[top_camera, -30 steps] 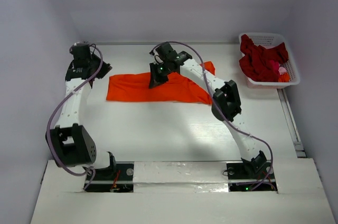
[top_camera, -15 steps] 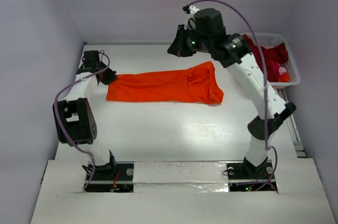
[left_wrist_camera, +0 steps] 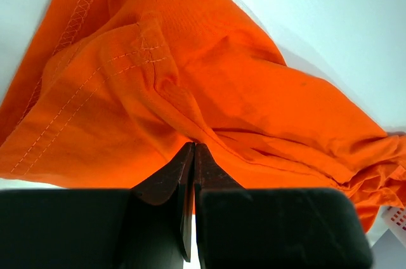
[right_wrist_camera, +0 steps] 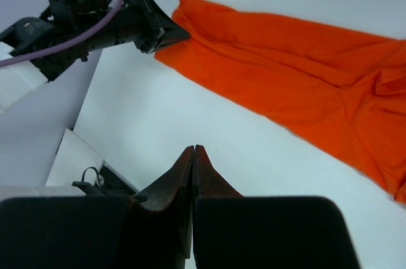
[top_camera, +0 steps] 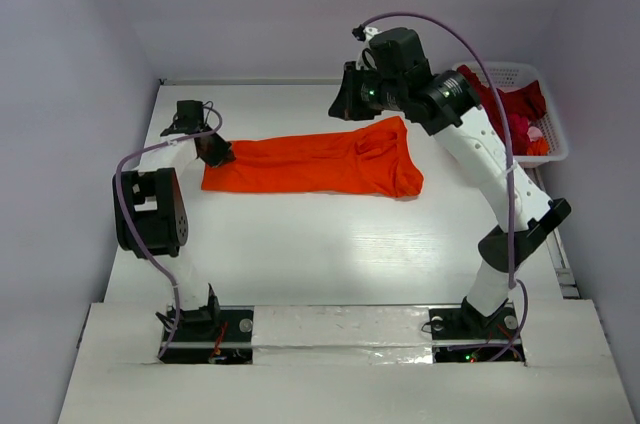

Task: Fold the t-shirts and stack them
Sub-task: Rotate the tshirt 90 degrees

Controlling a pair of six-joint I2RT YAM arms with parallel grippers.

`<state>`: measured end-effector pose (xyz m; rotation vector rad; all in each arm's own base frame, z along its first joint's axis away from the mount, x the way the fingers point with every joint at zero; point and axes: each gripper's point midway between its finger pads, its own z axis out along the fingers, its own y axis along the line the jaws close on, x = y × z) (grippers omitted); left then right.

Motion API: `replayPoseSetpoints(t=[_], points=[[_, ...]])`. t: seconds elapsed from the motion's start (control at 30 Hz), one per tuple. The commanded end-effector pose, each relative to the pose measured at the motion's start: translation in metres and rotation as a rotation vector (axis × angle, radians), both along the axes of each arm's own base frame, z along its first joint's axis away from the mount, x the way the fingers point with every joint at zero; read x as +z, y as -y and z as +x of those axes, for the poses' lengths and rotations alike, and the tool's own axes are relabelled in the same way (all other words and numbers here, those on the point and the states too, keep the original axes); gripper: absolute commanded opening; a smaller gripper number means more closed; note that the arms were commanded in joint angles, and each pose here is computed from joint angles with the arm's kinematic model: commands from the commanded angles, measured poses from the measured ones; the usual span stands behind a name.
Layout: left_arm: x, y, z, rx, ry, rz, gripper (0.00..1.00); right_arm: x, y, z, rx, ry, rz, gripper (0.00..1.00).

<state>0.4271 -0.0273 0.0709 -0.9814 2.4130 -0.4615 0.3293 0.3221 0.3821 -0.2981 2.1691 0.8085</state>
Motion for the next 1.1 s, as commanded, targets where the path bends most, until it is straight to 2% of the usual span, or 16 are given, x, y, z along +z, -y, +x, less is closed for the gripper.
replayPoseSetpoints(t=[0.0, 0.27, 0.4, 0.6, 0.83, 1.07], points=[[0.011, -0.007, 0.007, 0.005, 0.029, 0.043, 0.0, 0.014, 0.005, -0.005, -0.015, 0.025, 0.034, 0.0], [-0.015, -0.005, 0.006, 0.015, -0.03, 0.046, 0.0, 0.014, 0.006, -0.006, -0.015, 0.026, 0.031, 0.0], [-0.024, -0.014, 0.005, 0.046, -0.098, 0.129, 0.0, 0.016, 0.005, -0.008, -0.005, 0.022, 0.044, 0.0], [-0.034, -0.007, -0.002, 0.021, -0.164, 0.17, 0.0, 0.023, 0.006, -0.011, 0.0, 0.031, 0.059, 0.0], [-0.051, 0.009, -0.036, -0.043, -0.265, 0.224, 0.0, 0.03, 0.012, -0.017, -0.004, 0.047, 0.063, 0.0], [-0.071, 0.039, -0.084, -0.111, -0.368, 0.203, 0.0, 0.04, 0.02, -0.022, -0.013, 0.076, 0.063, 0.0]])
